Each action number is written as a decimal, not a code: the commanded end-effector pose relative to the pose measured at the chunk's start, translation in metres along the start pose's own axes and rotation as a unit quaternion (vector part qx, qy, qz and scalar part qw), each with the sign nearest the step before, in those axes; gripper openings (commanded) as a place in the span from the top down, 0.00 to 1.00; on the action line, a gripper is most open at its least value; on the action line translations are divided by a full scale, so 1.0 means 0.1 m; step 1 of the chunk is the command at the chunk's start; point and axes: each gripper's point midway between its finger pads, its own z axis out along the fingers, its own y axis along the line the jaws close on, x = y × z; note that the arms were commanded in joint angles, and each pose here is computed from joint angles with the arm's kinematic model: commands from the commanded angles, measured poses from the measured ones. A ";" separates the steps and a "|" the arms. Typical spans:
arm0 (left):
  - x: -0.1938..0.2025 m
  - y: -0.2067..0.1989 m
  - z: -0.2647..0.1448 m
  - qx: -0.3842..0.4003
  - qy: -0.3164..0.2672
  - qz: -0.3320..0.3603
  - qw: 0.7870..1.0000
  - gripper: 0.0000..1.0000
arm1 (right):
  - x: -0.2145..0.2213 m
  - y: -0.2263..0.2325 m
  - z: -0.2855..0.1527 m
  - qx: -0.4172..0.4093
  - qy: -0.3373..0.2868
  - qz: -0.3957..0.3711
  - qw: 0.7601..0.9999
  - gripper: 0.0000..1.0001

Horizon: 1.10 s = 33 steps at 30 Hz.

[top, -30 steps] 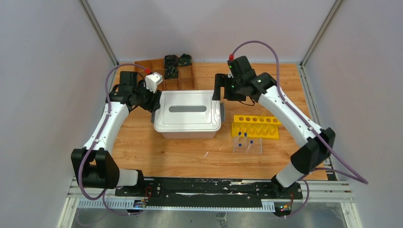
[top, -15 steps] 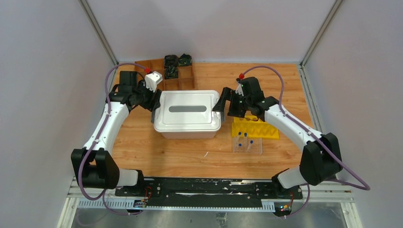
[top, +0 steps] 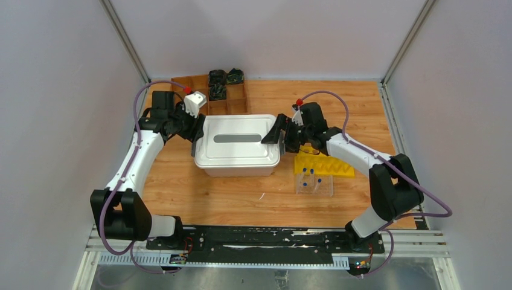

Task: Organize the chemistry lab equipment

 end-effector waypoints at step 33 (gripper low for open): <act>0.11 -0.25 -0.29 0.099 -0.063 -0.150 0.982 0.00 | -0.11 -0.23 -0.39 0.260 -0.106 -0.130 0.951 0.48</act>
